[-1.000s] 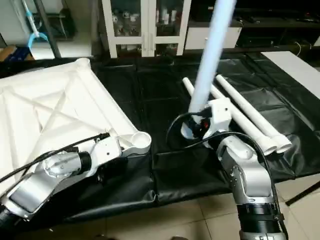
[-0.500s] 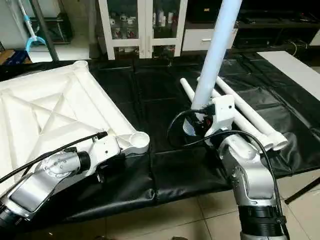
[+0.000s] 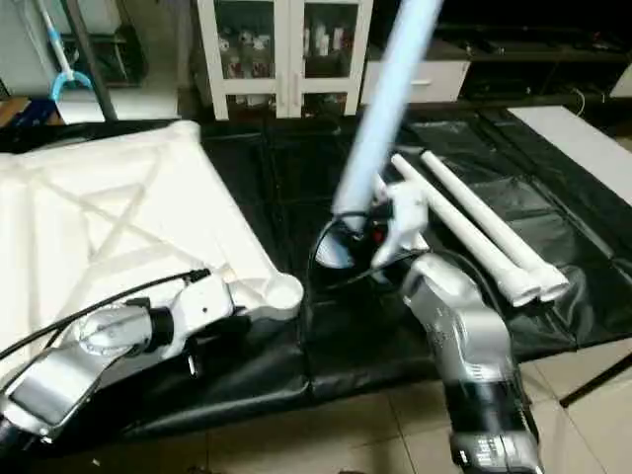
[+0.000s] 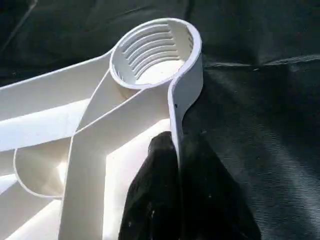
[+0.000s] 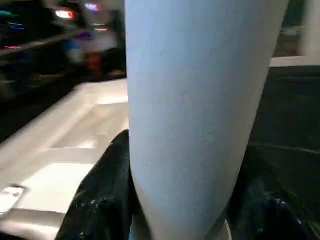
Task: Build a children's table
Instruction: Pick table leg
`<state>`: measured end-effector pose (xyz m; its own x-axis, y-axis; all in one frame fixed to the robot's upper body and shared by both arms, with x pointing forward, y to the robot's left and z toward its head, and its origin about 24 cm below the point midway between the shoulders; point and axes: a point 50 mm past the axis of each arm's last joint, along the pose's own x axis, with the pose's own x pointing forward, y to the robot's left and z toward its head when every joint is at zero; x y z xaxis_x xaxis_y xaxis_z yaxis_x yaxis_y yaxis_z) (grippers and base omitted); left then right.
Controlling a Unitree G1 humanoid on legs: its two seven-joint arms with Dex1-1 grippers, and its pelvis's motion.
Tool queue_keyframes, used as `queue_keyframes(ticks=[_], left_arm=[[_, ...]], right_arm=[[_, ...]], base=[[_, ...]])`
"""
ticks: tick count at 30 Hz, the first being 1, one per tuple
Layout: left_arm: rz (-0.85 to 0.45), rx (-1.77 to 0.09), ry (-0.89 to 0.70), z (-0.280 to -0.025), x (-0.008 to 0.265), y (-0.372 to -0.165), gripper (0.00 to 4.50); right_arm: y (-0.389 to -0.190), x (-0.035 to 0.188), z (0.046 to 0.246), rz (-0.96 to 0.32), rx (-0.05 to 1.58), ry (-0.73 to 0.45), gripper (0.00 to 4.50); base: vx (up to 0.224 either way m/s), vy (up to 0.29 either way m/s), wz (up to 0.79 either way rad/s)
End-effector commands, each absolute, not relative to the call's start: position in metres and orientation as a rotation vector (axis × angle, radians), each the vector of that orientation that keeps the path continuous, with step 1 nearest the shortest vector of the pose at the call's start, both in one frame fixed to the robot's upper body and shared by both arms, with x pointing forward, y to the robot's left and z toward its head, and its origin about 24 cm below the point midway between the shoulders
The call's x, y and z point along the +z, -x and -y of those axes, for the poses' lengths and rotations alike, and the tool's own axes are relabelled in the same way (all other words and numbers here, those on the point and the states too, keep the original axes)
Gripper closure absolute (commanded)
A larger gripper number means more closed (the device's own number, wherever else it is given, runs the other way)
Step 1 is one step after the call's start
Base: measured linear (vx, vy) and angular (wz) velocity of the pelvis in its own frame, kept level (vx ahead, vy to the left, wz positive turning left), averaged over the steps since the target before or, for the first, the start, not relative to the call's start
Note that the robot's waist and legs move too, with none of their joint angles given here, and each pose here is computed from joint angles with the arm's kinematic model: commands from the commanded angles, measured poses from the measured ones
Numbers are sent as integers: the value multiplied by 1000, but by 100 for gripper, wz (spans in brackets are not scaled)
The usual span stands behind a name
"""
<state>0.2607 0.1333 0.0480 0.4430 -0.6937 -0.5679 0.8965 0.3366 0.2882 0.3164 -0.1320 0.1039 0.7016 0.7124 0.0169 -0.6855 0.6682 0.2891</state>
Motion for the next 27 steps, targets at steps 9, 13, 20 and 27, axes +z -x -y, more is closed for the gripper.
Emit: queue_keyframes(ticks=[9,13,20,27], left_arm=[[-435,-1137,-655,-129,34,-256,449],[-430,-1138,-668,-129,36,-258,449],[-417,-1098,-661,-131,39,-260,449],[-195,-873,-432,-128,71,-280,449]], right_arm=[[-324,94,136,-105,969,-211,260],[-326,86,143,-151,988,-334,260],[-331,93,147,-86,946,-364,260],[-313,115,160,51,643,-190,260]], base=[[0,0,0],[0,0,0],[0,0,0],[7,-9,-3]])
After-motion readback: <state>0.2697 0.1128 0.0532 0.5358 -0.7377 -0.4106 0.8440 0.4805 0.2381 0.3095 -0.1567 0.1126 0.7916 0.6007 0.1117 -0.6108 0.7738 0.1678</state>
